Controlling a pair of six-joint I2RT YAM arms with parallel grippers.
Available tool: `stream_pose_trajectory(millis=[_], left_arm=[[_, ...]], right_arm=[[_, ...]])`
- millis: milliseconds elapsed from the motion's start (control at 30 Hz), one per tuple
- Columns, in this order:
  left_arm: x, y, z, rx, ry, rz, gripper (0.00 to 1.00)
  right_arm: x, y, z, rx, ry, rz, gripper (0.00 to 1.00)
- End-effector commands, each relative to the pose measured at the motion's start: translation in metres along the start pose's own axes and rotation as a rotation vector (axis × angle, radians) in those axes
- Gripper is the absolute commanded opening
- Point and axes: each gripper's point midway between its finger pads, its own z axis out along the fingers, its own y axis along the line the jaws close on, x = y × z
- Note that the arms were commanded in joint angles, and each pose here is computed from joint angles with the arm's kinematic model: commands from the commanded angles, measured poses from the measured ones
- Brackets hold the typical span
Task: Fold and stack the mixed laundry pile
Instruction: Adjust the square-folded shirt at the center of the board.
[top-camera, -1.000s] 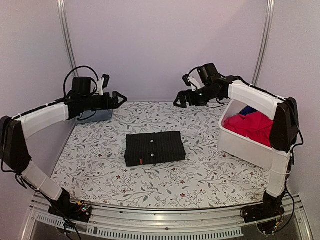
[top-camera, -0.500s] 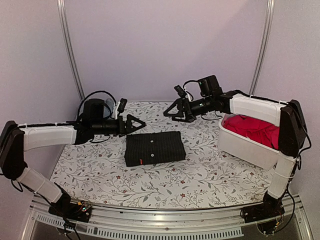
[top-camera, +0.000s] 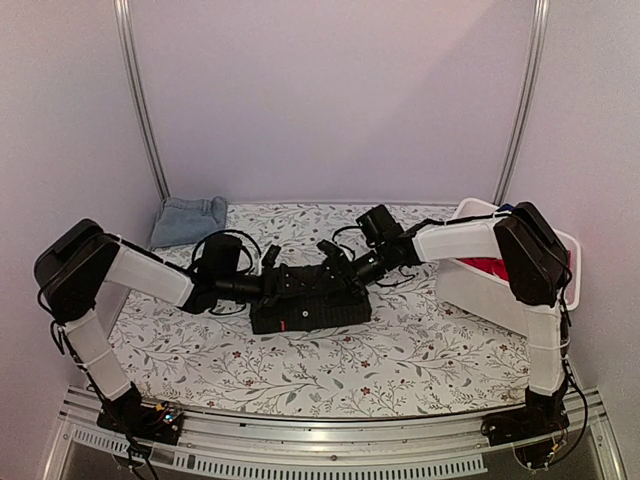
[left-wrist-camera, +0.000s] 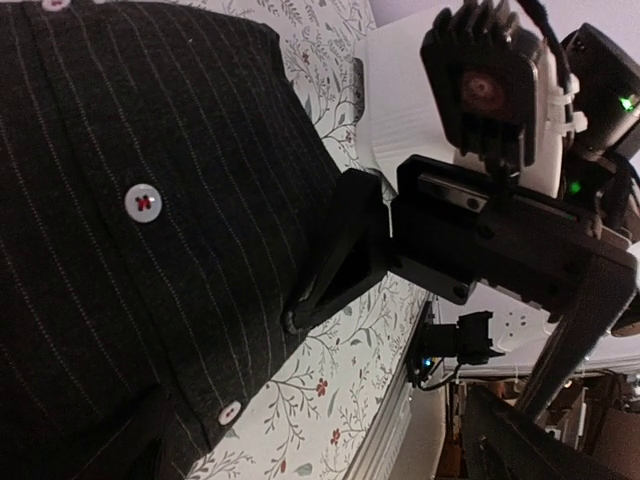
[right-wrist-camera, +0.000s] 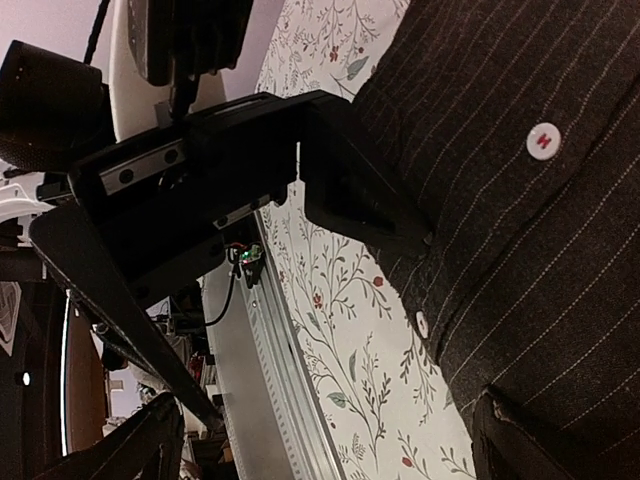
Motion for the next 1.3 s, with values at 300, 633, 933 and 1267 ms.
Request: stream_pose_trajectory(millis=[300, 633, 933, 1267], left_arm=[[0.007, 0.064, -0.028, -0.131, -0.041, -0.108, 1.0], [-0.054, -0.008, -0.019, -0.023, -0.07, 0.095, 1.0], [-0.077, 0.041, 0.012, -0.032, -0.1, 0.003, 1.0], [-0.068, 0.108, -0.018, -0.191, -0.124, -0.117, 1.0]], right_arm=[[0.041, -0.096, -0.005, 0.169, 0.051, 0.169, 0.99], [-0.052, -0.008, -0.04, 0.073, -0.121, -0.047, 0.99], [-0.067, -0.064, -0.008, 0.109, -0.139, 0.06, 0.99], [-0.044, -0.136, 0.003, 0.361, -0.064, 0.072, 0.99]])
